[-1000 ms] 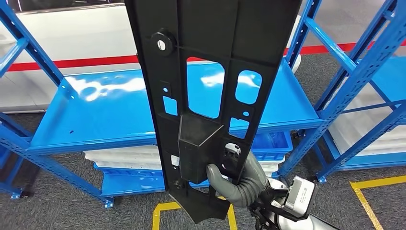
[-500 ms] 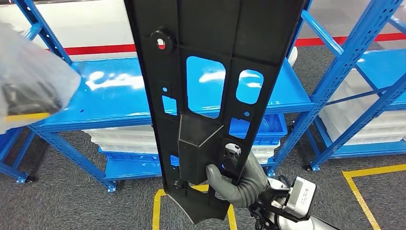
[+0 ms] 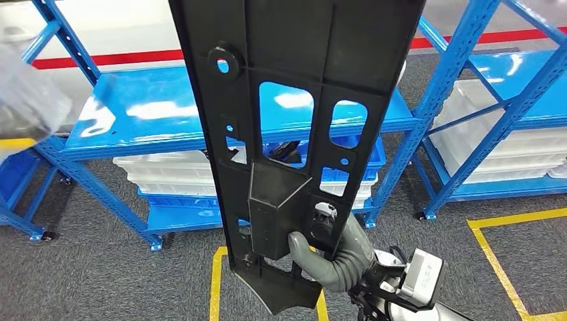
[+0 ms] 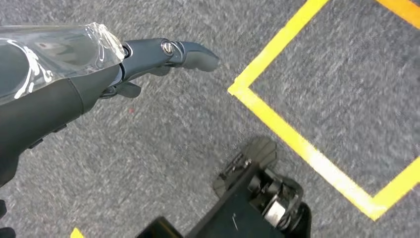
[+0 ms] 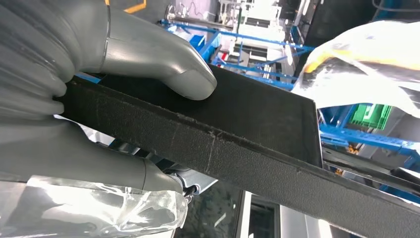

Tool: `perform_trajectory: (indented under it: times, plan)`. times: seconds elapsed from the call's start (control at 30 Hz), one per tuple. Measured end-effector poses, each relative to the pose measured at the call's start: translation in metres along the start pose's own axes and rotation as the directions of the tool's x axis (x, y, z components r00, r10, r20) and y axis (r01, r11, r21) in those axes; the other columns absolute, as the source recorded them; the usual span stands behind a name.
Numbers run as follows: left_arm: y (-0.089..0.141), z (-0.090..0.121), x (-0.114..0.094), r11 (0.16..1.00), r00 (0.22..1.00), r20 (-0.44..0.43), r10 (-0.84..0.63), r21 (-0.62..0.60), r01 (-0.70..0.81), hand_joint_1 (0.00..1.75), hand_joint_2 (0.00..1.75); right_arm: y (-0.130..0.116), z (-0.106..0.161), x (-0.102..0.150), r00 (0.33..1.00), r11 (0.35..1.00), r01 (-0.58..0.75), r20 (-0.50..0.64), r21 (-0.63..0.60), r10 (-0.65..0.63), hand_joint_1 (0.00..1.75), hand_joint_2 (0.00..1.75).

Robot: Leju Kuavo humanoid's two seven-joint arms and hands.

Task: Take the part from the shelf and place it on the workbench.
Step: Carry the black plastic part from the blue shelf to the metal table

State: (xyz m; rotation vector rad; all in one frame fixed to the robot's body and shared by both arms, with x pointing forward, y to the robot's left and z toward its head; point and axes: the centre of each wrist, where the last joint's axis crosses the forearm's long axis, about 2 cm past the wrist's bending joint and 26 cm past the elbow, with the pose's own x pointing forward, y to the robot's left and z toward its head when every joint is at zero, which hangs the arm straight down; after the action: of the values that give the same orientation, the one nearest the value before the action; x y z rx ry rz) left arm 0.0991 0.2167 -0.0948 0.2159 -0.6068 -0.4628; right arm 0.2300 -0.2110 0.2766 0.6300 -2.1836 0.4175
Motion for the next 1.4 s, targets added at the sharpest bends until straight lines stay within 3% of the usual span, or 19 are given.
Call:
perform_trajectory:
  times: [1.4]
  plan:
    - [-0.0016,0.0010,-0.0013,1.000,1.000,-0.002,-0.002,-0.003,0.002,0.00,1.75,-0.0019,-0.0033,0.0023,0.999,0.999,0.050,-0.010,-0.008,-0.050,1.75,1.75]
